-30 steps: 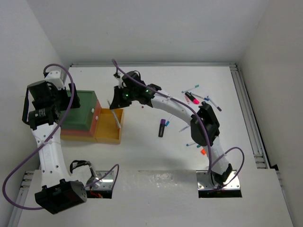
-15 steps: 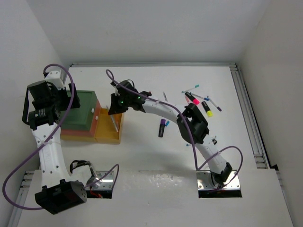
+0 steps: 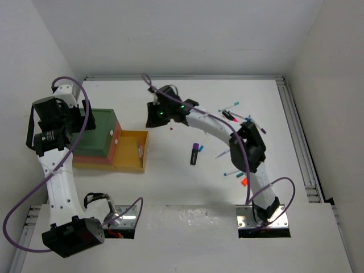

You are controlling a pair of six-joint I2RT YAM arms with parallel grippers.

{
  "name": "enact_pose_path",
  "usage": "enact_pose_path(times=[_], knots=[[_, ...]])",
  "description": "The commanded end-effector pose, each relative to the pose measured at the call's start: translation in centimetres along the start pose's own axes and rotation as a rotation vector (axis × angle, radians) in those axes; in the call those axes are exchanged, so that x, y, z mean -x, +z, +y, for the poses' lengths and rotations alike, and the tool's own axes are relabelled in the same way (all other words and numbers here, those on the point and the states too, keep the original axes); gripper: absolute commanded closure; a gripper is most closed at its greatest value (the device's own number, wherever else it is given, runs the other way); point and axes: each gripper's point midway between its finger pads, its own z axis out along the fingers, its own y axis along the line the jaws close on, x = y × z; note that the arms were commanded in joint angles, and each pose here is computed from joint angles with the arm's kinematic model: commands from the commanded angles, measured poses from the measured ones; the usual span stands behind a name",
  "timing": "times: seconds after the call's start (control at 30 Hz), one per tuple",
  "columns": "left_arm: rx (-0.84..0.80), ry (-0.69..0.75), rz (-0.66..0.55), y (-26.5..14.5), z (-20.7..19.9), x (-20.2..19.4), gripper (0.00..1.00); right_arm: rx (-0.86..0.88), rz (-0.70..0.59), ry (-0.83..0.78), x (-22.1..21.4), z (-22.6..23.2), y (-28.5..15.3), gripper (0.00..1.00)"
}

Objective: Sort the stationery into containers
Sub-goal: Place the pen in the drawer, then pick up the pen from the center of the board.

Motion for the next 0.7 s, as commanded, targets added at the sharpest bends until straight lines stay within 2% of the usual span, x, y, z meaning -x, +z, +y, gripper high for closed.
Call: enact_pose_path(times=[0.0,0.07,0.17,0.27,0.5,0.57,0.67], knots=[[-0.011,0.037,-0.072,-0.9,-0.2,2.3,0.07,-0.19,-0.098,-0.056,5.6,-7.5,-7.5,0.73],[-0.004,0.075,-0.082,-1.1,-0.1,2.8,0.08,-0.333,-0.024,-0.131,3.9,-12.4,-8.7,0.71],[0.01,0.123,-0.096,-1.2,0.3,4.2,0.08,-0.505,0.058,-0.129,2.0,-20.2,-11.2,0.67],[0.002,0.158,-0.12,-1.5,0.0,5.8,0.08,-0.609,0.123,-0.086,0.0,-25.7,-12.5,0.67],[-0.036,0.154,-0.122,-1.3,-1.1,6.3,0.08,-0.675,0.2,-0.039,-2.1,-31.2,-12.8,0.65],[-0.041,0.149,-0.121,-1.2,-1.3,6.1,0.08,-0.657,0.199,-0.026,-2.0,-31.5,-12.5,0.61],[-0.039,0.141,-0.112,-1.1,-1.3,5.7,0.08,-0.625,0.202,-0.004,-2.1,-31.3,-12.0,0.49]])
